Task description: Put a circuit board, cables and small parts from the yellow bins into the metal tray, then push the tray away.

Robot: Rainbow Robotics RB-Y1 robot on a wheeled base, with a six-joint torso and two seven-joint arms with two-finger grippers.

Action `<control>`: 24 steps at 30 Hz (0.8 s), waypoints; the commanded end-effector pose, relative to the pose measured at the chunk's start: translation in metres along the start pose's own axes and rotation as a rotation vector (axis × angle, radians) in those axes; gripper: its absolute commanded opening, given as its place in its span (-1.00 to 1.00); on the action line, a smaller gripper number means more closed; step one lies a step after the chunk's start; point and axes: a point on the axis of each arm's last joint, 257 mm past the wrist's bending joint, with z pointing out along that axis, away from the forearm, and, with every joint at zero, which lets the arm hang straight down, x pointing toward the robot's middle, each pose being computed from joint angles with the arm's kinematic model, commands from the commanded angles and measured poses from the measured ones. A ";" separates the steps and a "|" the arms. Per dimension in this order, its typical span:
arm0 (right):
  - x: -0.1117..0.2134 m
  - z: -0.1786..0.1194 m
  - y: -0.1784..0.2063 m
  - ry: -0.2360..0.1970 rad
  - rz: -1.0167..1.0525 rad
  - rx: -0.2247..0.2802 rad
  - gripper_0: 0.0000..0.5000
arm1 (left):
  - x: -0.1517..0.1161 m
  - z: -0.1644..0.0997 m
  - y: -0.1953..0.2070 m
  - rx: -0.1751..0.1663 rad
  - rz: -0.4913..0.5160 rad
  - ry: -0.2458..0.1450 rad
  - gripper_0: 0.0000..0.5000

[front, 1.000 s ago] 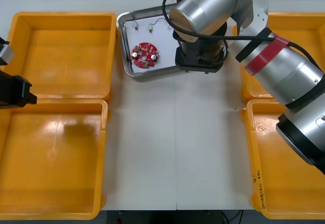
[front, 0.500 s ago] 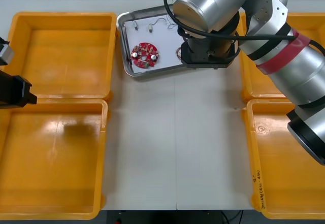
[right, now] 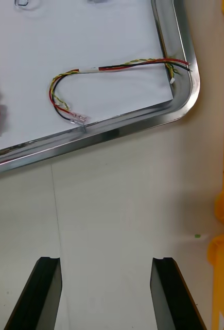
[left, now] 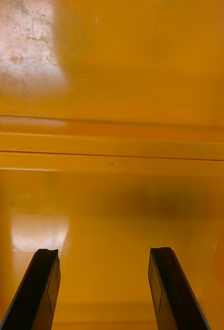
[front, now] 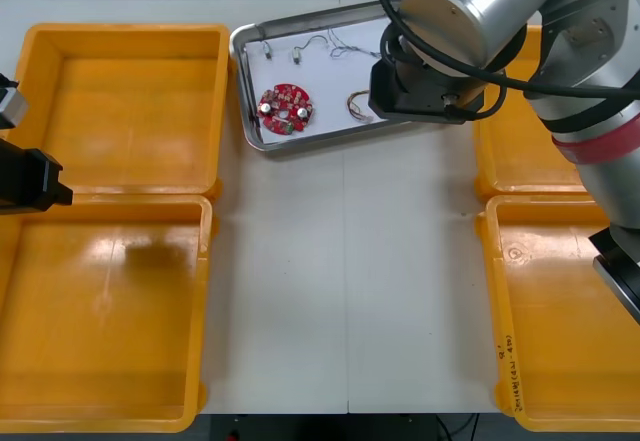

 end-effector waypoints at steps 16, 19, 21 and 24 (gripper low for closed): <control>0.013 -0.034 -0.085 -0.025 0.019 -0.078 1.00 | -0.001 -0.011 0.017 -0.058 0.136 -0.013 1.00; 0.013 -0.039 -0.098 -0.029 0.013 -0.074 1.00 | -0.001 -0.011 0.017 -0.058 0.136 -0.013 1.00; 0.013 -0.040 -0.110 -0.037 -0.012 -0.061 1.00 | -0.001 -0.011 0.017 -0.058 0.136 -0.013 1.00; 0.013 -0.043 -0.129 -0.046 -0.027 -0.050 1.00 | -0.001 -0.011 0.017 -0.058 0.136 -0.013 1.00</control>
